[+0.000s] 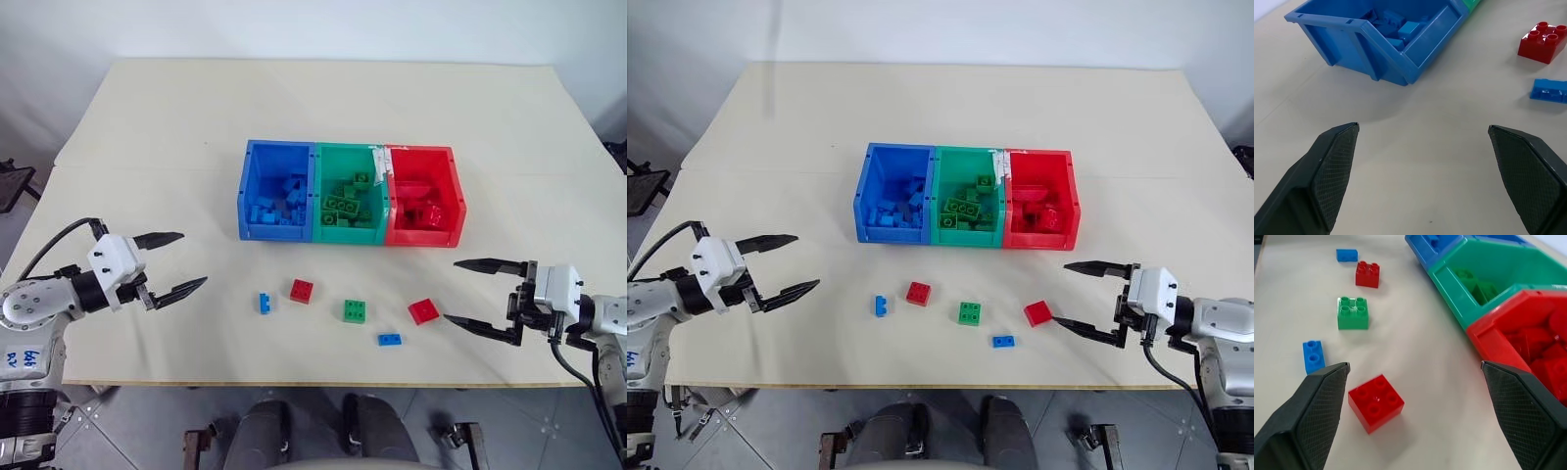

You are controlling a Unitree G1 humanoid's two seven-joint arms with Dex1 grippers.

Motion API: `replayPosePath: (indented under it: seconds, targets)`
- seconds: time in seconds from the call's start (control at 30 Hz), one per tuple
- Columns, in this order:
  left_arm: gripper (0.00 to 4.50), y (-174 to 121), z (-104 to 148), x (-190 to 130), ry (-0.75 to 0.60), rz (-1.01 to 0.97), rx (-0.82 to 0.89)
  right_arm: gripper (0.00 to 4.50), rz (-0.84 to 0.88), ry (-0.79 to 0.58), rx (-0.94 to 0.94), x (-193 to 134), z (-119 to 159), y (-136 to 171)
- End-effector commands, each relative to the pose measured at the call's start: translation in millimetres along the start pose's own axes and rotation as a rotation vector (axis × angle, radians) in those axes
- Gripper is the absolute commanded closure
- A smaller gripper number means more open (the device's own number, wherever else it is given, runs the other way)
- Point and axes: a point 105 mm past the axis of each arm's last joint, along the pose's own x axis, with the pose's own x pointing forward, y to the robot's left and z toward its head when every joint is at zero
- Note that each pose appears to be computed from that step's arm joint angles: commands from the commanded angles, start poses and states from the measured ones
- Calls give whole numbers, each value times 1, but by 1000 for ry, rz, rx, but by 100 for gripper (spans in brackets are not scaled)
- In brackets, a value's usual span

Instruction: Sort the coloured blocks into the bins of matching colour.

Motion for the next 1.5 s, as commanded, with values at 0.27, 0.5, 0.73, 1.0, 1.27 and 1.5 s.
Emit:
replayPosePath:
  seconds: [0.27, 0.5, 0.73, 1.0, 1.27, 1.5]
  targets:
    - [1, -50, 54, 42, -220, -248, -9, 0, -131, 96, 1, -50, -8, -1]
    - [1, -105, 72, 66, -296, -544, -35, 0, -114, 302, 38, -101, -39, 14]
    - [1, -98, 57, 57, -223, -522, -64, 0, 77, 221, 27, -55, -38, 10]
    - [1, -90, 39, 39, -154, -451, -83, 0, 301, 174, 55, 15, -43, 1]
    - [0, -93, 39, 36, -152, -414, -74, 56, 421, 161, 97, 41, -46, 4]
    - [0, -91, 38, 36, -149, -393, -78, 295, 397, 90, 101, 42, -31, 1]
